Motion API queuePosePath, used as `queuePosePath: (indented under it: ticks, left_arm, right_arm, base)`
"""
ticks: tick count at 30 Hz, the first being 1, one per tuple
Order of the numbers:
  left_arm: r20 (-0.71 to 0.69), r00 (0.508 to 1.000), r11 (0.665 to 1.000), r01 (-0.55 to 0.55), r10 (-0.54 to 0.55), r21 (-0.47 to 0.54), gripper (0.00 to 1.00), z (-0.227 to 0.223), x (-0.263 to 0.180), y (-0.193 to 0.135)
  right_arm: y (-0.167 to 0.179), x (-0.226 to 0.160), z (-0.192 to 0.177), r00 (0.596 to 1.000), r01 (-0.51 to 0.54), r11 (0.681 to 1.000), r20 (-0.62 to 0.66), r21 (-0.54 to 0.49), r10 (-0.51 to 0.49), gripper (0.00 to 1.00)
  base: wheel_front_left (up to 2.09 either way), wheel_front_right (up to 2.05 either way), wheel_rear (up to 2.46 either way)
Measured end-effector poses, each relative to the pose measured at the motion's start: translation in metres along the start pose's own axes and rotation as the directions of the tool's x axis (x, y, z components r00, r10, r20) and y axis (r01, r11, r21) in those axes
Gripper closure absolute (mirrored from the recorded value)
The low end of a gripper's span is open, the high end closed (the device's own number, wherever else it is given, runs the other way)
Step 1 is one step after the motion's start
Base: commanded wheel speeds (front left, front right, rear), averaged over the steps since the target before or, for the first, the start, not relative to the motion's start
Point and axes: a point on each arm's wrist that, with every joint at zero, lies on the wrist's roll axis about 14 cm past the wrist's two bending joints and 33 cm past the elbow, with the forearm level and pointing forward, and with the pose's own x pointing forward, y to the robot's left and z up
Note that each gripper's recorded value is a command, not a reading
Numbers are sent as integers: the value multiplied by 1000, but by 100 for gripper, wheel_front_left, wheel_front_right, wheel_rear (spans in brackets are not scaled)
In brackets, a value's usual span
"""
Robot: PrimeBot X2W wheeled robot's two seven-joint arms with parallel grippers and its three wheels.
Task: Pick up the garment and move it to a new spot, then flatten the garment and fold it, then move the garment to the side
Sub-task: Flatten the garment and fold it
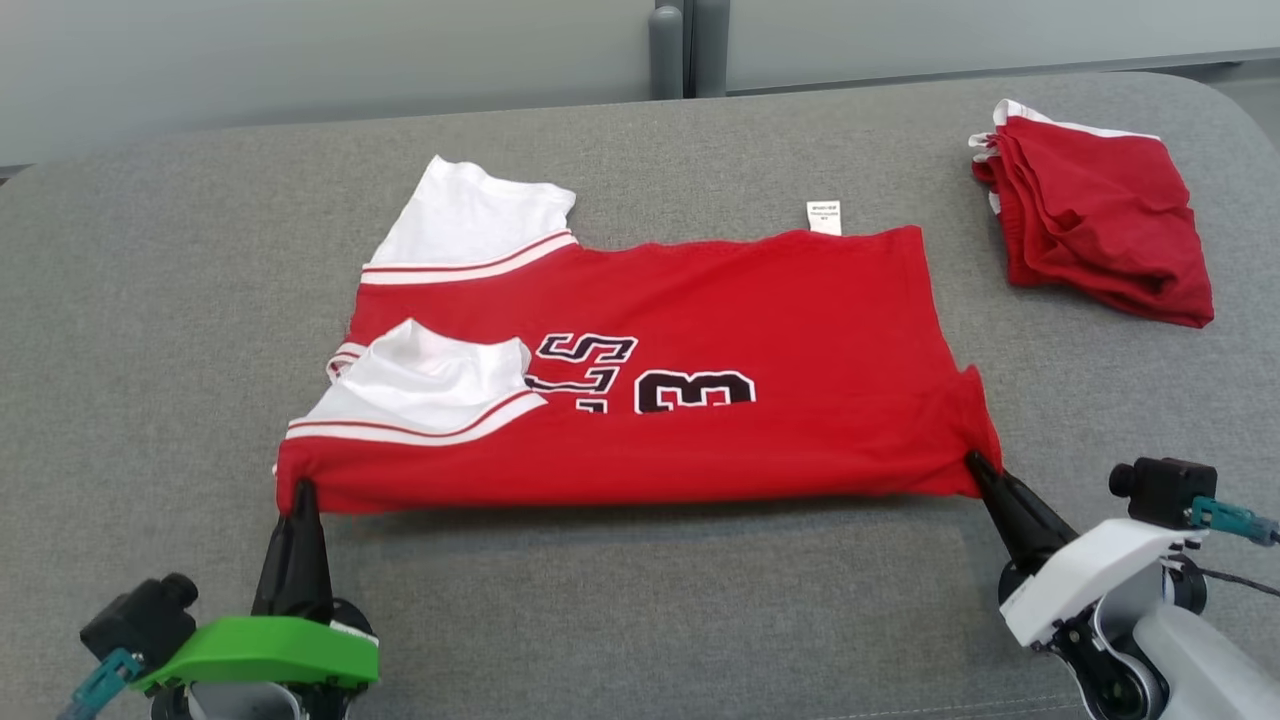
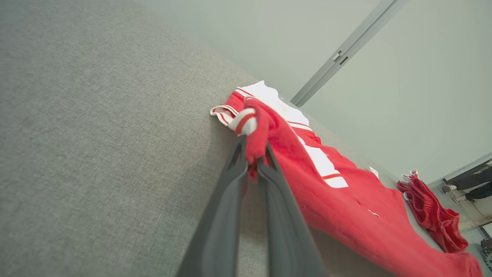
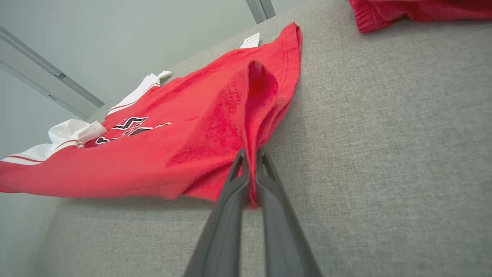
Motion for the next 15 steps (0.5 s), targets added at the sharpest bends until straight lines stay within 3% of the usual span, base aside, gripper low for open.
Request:
queuePosePath:
  ticks: [15]
  left_arm:
    - [-78,994,997,-69,71,26,100,-24,-37,19]
  right_arm:
    - [-6,-32,-34,994,27,998,-107,51,-22,100]
  base:
    - [0,0,0]
